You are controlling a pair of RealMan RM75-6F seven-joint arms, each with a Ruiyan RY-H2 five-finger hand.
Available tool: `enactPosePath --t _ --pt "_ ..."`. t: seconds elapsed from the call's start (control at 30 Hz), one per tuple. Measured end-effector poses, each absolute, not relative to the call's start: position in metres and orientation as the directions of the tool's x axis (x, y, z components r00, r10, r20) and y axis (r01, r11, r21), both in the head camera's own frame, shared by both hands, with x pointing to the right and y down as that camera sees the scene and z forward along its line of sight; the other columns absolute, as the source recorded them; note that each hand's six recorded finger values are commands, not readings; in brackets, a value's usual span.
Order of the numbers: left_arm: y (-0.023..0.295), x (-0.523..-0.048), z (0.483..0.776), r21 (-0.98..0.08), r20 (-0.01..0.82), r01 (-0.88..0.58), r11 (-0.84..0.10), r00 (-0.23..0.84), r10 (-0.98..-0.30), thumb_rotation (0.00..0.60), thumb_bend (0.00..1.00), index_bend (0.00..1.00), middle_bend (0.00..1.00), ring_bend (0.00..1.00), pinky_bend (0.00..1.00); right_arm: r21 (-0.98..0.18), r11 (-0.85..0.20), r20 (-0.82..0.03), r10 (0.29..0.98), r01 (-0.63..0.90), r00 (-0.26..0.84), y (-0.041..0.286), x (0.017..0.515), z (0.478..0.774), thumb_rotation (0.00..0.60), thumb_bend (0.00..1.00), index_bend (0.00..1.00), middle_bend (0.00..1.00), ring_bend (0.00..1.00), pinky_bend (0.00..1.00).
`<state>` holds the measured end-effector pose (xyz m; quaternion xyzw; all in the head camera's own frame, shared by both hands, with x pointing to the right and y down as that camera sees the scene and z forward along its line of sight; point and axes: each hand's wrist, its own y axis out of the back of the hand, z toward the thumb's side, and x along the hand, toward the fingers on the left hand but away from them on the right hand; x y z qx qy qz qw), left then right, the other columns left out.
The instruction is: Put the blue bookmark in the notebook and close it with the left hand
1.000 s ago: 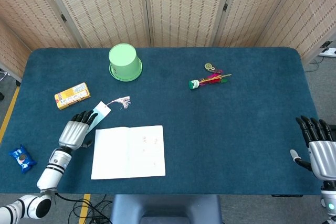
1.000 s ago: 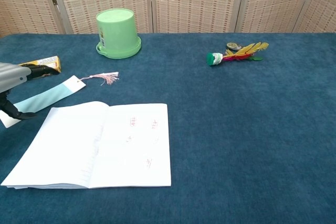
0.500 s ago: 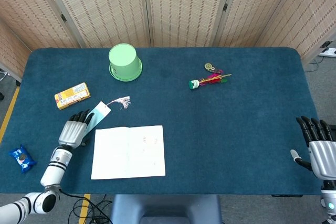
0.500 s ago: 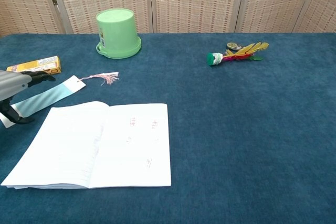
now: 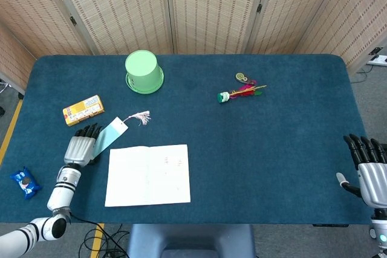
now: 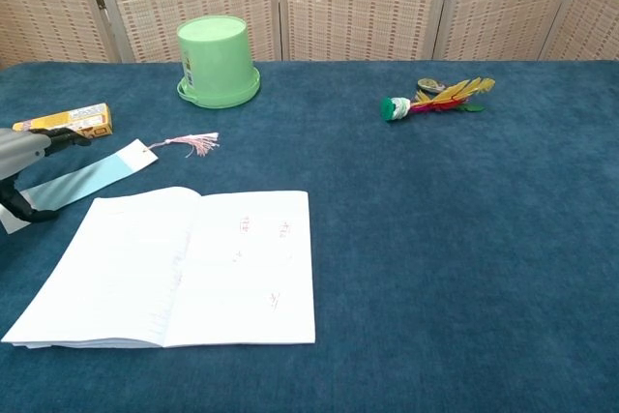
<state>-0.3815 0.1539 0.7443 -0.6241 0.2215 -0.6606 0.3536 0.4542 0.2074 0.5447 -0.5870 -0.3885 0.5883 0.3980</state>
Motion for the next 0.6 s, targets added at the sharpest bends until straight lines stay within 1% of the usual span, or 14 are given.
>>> enactPosePath --t 0.07,0.27,0.43,0.57,0.6 --pt "0.152 -0.385 0.745 -0.733 0.666 0.198 -0.650 0.020 -0.745 0.600 0.28 0.05 0.05 0.09 0.18 -0.925 -0.379 -0.379 0.925 -0.012 0.005 0.207 0.454 0.544 0.600 0.20 0.04 0.07 0.06 0.07" --pt "0.139 -0.406 0.746 -0.730 0.641 0.282 -0.623 -0.034 -0.767 0.600 0.28 0.05 0.05 0.09 0.18 -0.924 -0.381 -0.381 0.924 -0.010 0.000 0.209 0.456 0.544 0.600 0.20 0.04 0.07 0.06 0.07" --pt "0.125 -0.423 0.744 -0.735 0.621 0.271 -0.621 -0.099 -0.778 0.600 0.28 0.07 0.05 0.09 0.18 -0.926 -0.378 -0.378 0.926 -0.010 -0.003 0.209 0.457 0.543 0.600 0.20 0.04 0.07 0.06 0.07" --pt "0.119 -0.426 0.739 -0.738 0.625 0.237 -0.631 -0.111 -0.773 0.600 0.28 0.19 0.05 0.09 0.18 -0.926 -0.377 -0.377 0.926 -0.009 -0.005 0.209 0.457 0.543 0.600 0.20 0.04 0.07 0.06 0.07" --pt "0.119 -0.425 0.738 -0.736 0.631 0.229 -0.637 -0.109 -0.768 0.600 0.28 0.21 0.05 0.09 0.18 -0.926 -0.378 -0.378 0.926 -0.010 -0.003 0.209 0.457 0.543 0.600 0.20 0.04 0.07 0.06 0.07"
